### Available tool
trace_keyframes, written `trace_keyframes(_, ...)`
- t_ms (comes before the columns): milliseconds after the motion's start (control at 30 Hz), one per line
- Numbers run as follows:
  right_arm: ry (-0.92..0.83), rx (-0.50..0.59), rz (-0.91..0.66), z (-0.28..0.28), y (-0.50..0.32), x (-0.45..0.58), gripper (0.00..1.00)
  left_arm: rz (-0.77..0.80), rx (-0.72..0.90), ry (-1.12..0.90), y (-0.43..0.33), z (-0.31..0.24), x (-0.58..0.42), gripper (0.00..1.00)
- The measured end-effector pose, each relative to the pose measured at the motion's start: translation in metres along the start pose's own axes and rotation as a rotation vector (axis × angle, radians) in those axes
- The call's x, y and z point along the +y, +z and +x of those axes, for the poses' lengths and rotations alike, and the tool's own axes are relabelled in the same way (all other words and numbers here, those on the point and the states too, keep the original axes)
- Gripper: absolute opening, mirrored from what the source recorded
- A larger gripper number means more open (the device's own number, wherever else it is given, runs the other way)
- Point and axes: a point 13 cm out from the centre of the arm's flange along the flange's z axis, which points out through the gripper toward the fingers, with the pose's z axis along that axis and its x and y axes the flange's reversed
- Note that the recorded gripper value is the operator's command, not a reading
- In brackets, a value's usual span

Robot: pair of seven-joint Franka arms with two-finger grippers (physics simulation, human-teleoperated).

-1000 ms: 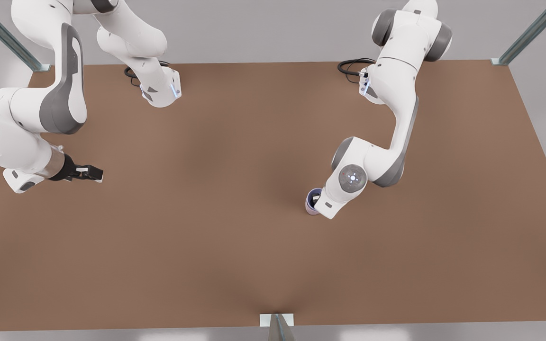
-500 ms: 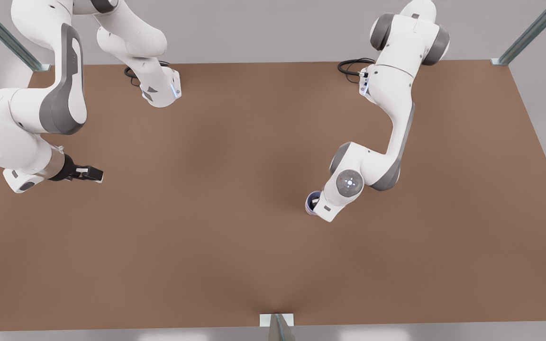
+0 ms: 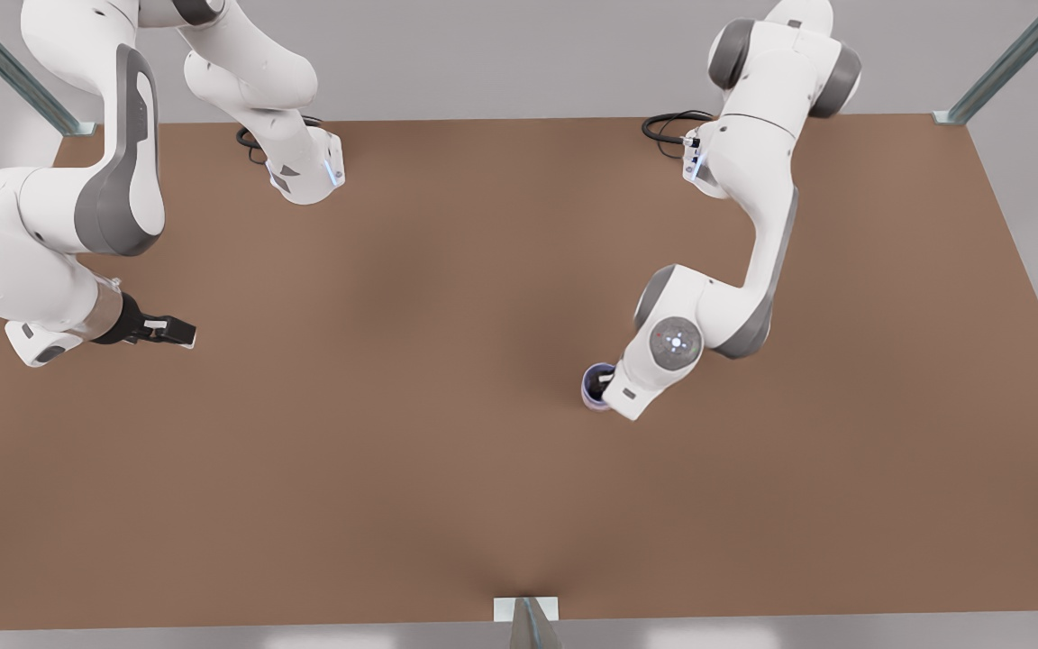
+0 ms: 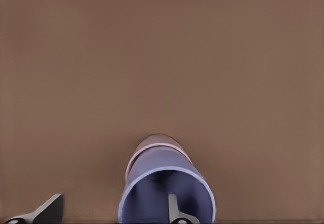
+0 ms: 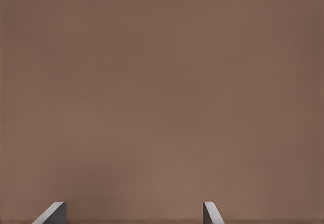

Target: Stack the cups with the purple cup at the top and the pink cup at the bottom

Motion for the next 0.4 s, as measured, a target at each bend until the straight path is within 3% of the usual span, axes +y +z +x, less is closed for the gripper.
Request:
trace_keyframes(133, 0.002, 0.000, 0.000, 0.000, 0.000, 0.000, 1.00, 0.024, -0.065, -0.008, -0.078, -0.015, 0.007, 1.00)
trace_keyframes(233, 0.003, 0.000, 0.000, 0.000, 0.000, 0.000, 1.00, 0.013, -0.121, -0.106, -0.171, -0.044, 0.102, 1.00)
trace_keyframes(400, 0.004, 0.000, 0.000, 0.000, 0.000, 0.000, 1.00, 0.017, -0.042, -0.098, -0.209, 0.011, 0.188, 1.00)
